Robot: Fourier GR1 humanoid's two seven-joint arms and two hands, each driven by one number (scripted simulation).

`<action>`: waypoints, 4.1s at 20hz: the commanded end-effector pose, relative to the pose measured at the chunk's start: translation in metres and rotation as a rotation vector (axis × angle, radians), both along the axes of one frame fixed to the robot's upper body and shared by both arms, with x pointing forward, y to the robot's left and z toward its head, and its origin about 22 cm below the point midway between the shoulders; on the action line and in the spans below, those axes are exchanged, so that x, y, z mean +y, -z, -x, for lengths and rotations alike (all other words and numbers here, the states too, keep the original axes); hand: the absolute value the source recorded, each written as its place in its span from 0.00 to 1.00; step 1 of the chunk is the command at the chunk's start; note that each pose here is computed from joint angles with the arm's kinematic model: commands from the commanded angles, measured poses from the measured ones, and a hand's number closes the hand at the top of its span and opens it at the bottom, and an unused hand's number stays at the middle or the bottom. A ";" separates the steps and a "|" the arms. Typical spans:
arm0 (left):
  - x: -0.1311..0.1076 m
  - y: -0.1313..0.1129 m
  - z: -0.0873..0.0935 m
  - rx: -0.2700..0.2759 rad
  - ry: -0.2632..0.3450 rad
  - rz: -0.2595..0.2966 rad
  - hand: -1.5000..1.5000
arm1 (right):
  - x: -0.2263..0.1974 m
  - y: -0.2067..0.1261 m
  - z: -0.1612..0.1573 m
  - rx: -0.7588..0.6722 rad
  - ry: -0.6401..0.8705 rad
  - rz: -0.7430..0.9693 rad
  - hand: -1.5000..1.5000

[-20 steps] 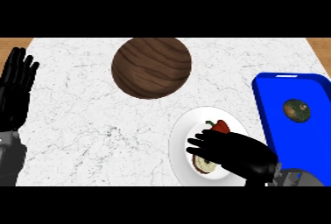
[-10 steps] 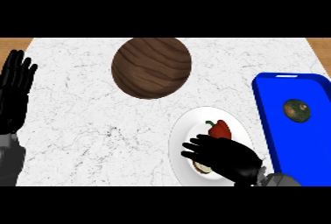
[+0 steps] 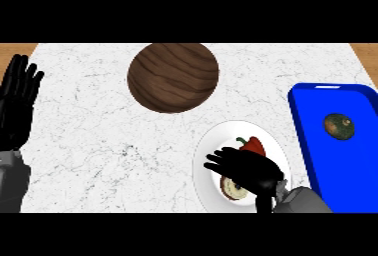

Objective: Pick the cupcake from the plate and place it in the bowl

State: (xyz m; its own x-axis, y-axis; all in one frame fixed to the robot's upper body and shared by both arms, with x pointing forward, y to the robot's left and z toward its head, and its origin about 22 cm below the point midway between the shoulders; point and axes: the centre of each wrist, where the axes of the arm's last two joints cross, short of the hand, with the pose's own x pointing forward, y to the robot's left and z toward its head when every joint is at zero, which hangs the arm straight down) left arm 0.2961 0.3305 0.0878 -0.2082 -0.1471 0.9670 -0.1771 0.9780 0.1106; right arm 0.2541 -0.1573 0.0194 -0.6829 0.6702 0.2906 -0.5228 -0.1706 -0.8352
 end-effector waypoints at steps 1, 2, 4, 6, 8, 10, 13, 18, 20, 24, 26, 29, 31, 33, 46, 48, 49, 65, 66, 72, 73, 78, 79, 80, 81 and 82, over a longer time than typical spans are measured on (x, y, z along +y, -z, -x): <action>-0.017 0.000 0.000 -0.006 0.003 -0.010 0.50 | -0.004 0.004 -0.012 -0.007 -0.005 0.029 0.00; -0.006 0.010 0.001 0.008 0.001 0.012 0.50 | -0.025 0.008 -0.005 -0.022 -0.012 0.013 0.00; 0.001 0.017 -0.005 0.007 -0.013 -0.003 0.50 | 0.012 0.016 -0.004 -0.038 -0.059 -0.065 1.00; 0.001 0.007 0.005 0.013 0.019 -0.003 0.50 | -0.021 0.000 -0.013 -0.081 -0.053 -0.123 1.00; -0.012 0.017 0.020 -0.003 -0.013 0.002 0.50 | -0.007 0.027 -0.003 -0.096 -0.063 -0.121 1.00; -0.001 0.002 0.004 0.012 -0.001 -0.011 0.50 | -0.004 0.004 -0.009 -0.109 -0.057 -0.124 1.00; -0.001 0.002 0.014 -0.008 -0.007 -0.007 0.50 | -0.005 0.015 -0.012 -0.129 -0.077 -0.143 1.00; 0.014 0.010 0.010 -0.003 -0.014 -0.005 0.50 | -0.069 0.000 -0.030 -0.178 0.282 -0.067 1.00; 0.008 0.000 0.004 -0.004 -0.033 -0.003 0.50 | -0.124 -0.005 -0.039 -0.191 0.553 0.049 1.00; 0.007 0.011 0.009 0.002 -0.036 0.001 0.50 | -0.205 -0.025 -0.041 -0.246 0.954 0.114 1.00; 0.001 0.006 0.006 -0.005 -0.012 0.002 0.50 | -0.214 -0.039 -0.048 -0.310 1.039 0.137 1.00; 0.006 0.002 0.001 0.021 -0.010 -0.003 0.50 | -0.225 -0.077 -0.053 -0.432 1.100 0.115 1.00; 0.000 0.003 0.006 0.011 -0.006 0.005 0.50 | -0.222 -0.097 -0.048 -0.472 1.120 0.085 1.00; 0.024 0.007 0.005 0.007 -0.035 0.020 0.50 | -0.228 -0.134 -0.044 -0.521 1.071 0.028 1.00; 0.005 0.003 0.005 0.009 -0.004 -0.013 0.50 | -0.143 -0.233 -0.051 -0.505 0.860 -0.523 1.00; 0.002 0.011 0.000 0.008 -0.010 0.004 0.50 | -0.113 -0.238 -0.049 -0.489 0.840 -0.536 1.00; -0.002 -0.004 -0.011 0.020 0.020 0.009 0.50 | -0.093 -0.242 -0.065 -0.491 0.847 -0.568 1.00; -0.001 0.002 -0.007 -0.004 0.003 -0.001 0.50 | 0.058 -0.245 -0.136 -0.299 0.788 -0.455 1.00; 0.001 0.007 -0.005 0.002 0.022 0.007 0.50 | 0.068 -0.241 -0.139 -0.268 0.797 -0.461 1.00; -0.004 0.010 0.002 -0.006 0.020 0.002 0.50 | 0.086 -0.216 -0.165 -0.229 0.784 -0.433 1.00; -0.010 -0.002 -0.001 -0.010 0.051 -0.012 0.50 | 0.095 -0.185 -0.165 -0.235 0.819 -0.411 1.00; -0.023 -0.007 -0.005 -0.009 0.060 -0.004 0.50 | 0.112 -0.158 -0.176 -0.298 0.862 -0.324 1.00; -0.009 0.001 -0.010 -0.022 0.038 -0.016 0.50 | 0.111 -0.154 -0.180 -0.314 0.866 -0.288 1.00; -0.012 0.000 -0.017 -0.019 0.045 0.000 0.50 | 0.107 -0.131 -0.180 -0.291 0.873 -0.257 1.00; -0.024 0.009 -0.009 -0.010 0.052 0.006 0.50 | 0.105 -0.134 -0.185 -0.258 0.966 -0.294 1.00; -0.026 -0.005 -0.012 0.008 0.060 0.004 0.50 | 0.103 -0.126 -0.183 -0.255 0.992 -0.300 1.00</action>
